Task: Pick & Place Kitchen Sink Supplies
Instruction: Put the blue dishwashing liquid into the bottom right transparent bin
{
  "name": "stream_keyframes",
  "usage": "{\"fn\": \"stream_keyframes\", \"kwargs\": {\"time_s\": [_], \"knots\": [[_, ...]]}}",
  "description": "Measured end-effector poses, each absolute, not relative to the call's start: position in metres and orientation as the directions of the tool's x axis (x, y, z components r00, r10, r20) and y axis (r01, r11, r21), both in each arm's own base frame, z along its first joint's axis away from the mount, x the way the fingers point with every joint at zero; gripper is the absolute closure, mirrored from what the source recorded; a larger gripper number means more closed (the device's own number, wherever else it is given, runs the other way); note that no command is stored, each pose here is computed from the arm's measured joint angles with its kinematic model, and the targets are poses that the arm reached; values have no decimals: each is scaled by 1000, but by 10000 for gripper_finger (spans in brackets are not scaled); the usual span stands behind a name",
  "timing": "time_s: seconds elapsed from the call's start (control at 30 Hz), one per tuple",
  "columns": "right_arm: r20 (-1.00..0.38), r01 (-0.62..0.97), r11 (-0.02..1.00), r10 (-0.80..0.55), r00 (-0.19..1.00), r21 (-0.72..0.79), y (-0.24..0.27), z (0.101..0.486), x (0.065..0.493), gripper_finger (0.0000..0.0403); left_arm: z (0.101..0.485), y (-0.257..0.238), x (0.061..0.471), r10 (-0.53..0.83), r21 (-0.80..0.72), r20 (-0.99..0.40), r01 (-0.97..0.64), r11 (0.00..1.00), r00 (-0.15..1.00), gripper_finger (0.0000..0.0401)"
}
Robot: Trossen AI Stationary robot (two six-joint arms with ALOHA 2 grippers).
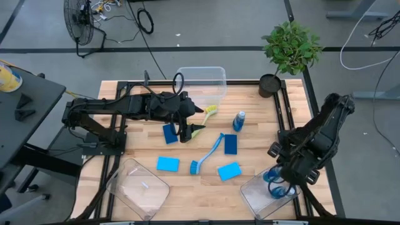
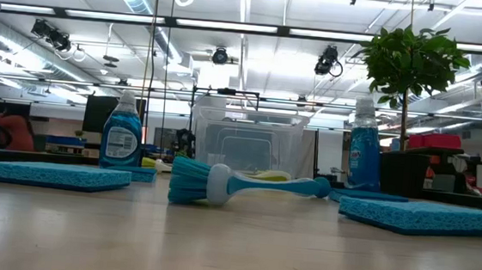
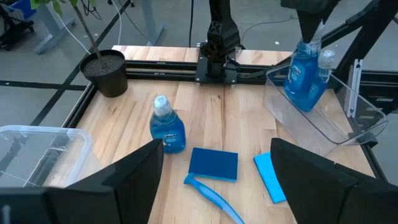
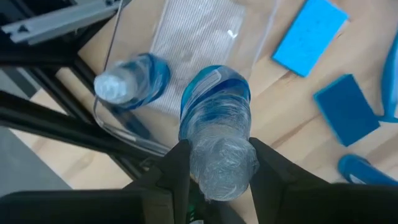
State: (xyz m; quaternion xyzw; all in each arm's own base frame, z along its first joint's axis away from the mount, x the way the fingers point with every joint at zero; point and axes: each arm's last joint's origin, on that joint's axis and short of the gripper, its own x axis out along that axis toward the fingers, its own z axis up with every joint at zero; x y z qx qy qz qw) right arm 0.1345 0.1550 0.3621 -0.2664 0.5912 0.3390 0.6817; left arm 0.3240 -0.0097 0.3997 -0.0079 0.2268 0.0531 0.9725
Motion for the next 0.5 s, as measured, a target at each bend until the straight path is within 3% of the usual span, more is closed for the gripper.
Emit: {"fn": "stream_keyframes", "kwargs": {"time_s": [0.5], "knots": [[-999, -861, 507, 27, -28, 38, 163, 316, 122, 282, 400, -10, 324, 96, 1, -442, -107, 994, 892, 103]]}}
